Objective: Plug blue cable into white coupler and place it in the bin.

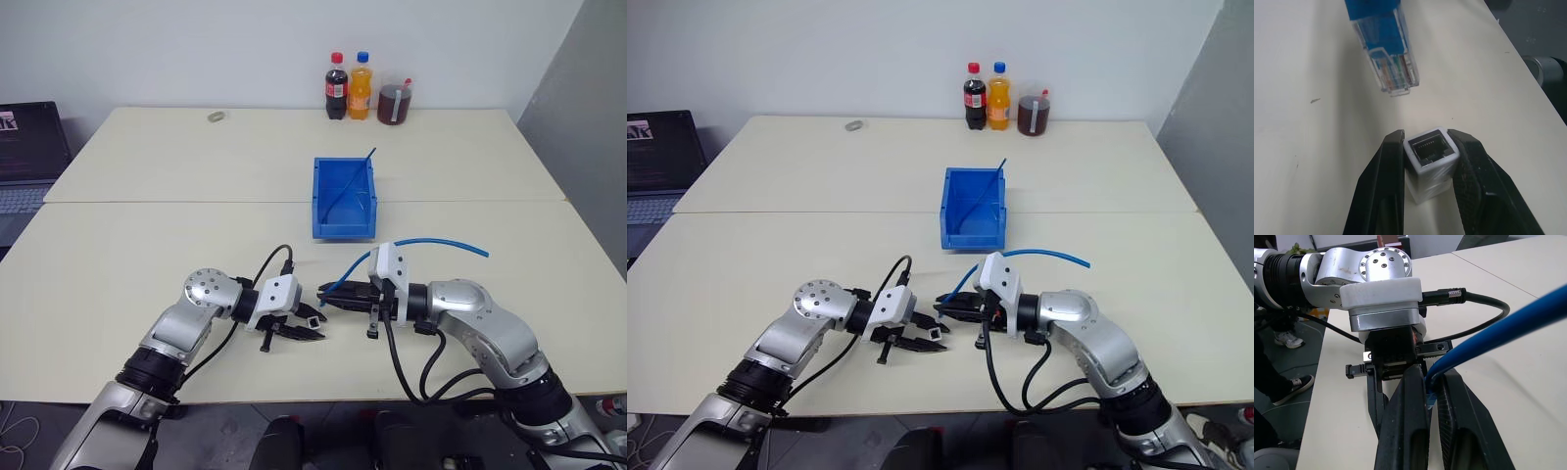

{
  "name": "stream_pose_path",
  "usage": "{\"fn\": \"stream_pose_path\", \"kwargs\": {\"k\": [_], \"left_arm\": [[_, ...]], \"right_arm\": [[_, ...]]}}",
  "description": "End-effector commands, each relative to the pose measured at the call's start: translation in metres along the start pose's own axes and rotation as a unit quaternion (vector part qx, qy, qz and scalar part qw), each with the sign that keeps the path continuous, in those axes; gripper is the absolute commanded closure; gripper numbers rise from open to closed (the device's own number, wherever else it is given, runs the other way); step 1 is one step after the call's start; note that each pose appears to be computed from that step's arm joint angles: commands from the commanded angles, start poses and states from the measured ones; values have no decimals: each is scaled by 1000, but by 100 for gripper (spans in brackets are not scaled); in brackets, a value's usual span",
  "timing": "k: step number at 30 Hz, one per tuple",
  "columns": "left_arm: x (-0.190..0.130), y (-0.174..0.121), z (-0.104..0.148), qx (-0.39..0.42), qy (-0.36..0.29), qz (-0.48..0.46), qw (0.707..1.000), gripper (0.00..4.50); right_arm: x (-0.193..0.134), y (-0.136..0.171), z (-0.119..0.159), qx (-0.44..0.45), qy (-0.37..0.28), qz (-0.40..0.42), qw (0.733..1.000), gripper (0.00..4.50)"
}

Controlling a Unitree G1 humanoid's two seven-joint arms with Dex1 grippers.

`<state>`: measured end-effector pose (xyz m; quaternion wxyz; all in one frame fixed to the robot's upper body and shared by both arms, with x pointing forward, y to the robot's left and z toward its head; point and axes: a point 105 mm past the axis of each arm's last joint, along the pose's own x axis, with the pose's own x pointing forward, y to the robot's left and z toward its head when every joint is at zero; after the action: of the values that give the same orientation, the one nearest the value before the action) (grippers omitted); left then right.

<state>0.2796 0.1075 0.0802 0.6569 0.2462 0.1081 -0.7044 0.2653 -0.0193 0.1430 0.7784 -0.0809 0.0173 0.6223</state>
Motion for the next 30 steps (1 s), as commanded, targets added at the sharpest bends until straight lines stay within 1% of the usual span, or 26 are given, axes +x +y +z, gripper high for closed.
{"fn": "stream_pose_path", "kwargs": {"k": [1, 7, 16, 30], "left_arm": [[1, -4, -11, -16, 19, -9, 1000, 350], [0, -2, -12, -15, 21, -14, 1000, 350], [-1, 0, -15, -15, 24, -24, 999, 351], [-3, -1, -16, -15, 7, 8, 1000, 351]], "right_arm": [[-2, 1, 17, -25, -26, 2, 999, 450], [-1, 2, 21, -35, -37, 4, 999, 450], [2, 8, 16, -35, -26, 33, 999, 450], [-3, 7, 14, -31, -27, 18, 999, 450]]}}
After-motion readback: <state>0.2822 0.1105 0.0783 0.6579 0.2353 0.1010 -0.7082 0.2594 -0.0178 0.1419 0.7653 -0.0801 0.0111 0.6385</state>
